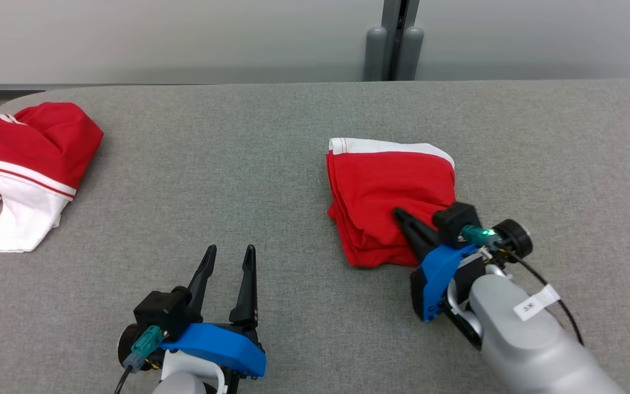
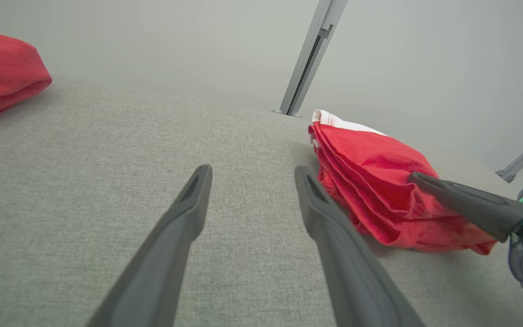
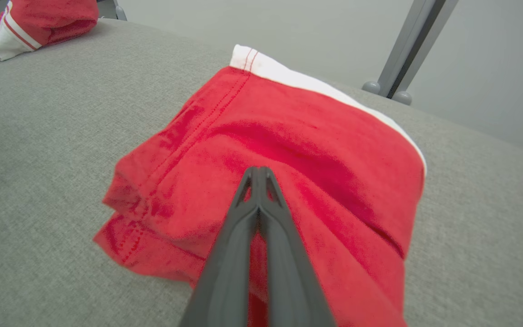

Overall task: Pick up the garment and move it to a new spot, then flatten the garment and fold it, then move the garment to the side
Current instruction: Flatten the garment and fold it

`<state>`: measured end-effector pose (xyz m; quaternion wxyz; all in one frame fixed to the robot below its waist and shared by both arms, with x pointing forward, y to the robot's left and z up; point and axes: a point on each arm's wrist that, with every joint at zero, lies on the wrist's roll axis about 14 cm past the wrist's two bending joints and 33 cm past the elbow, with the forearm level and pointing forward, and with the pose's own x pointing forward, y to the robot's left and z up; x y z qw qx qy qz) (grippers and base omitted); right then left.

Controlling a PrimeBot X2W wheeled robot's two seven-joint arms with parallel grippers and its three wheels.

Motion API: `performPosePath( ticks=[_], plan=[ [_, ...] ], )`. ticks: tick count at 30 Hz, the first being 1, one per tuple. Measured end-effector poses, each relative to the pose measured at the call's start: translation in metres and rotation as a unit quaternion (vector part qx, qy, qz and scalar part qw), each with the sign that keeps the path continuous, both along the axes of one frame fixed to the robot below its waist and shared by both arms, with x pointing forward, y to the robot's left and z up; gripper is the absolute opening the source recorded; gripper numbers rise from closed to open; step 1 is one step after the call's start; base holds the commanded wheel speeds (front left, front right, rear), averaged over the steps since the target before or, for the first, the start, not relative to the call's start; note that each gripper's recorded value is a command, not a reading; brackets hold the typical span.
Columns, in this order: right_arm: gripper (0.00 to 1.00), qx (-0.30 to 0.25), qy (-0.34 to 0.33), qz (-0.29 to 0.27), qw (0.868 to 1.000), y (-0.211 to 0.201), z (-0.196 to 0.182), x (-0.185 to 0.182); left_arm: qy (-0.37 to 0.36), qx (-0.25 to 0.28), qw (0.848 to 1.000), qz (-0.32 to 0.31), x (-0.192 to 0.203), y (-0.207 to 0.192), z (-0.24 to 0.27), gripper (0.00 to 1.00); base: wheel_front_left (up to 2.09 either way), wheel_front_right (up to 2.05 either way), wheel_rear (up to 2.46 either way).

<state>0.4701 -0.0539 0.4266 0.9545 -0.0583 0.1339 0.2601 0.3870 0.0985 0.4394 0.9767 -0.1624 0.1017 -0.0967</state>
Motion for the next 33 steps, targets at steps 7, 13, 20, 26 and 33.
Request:
performPosePath(
  ticks=[7,13,20,26,33],
  plan=[
    [0.0,-0.021,0.042,0.051,0.998,0.034,-0.025,-0.018,-0.002,0.002,1.0,0.011,0.003,0.007,0.001,1.0,0.0,0.0,0.0],
    [0.0,-0.042,0.062,0.098,0.992,0.055,-0.041,-0.036,0.003,0.005,1.0,0.021,0.002,0.015,-0.002,1.0,0.0,0.0,0.0],
    [0.04,-0.049,0.043,0.126,0.99,0.063,-0.037,-0.045,-0.002,0.003,1.0,0.017,0.005,0.011,0.001,1.0,0.0,0.0,0.0],
    [1.0,-0.021,0.006,0.116,0.993,0.063,-0.01,-0.038,-0.013,0.003,1.0,0.0,0.008,0.002,0.006,1.0,0.0,0.0,0.0],
    [1.0,0.063,-0.076,0.008,0.995,0.02,0.052,-0.015,-0.051,0.014,0.998,-0.025,0.018,-0.01,0.027,1.0,0.0,0.0,0.0]
  ],
)
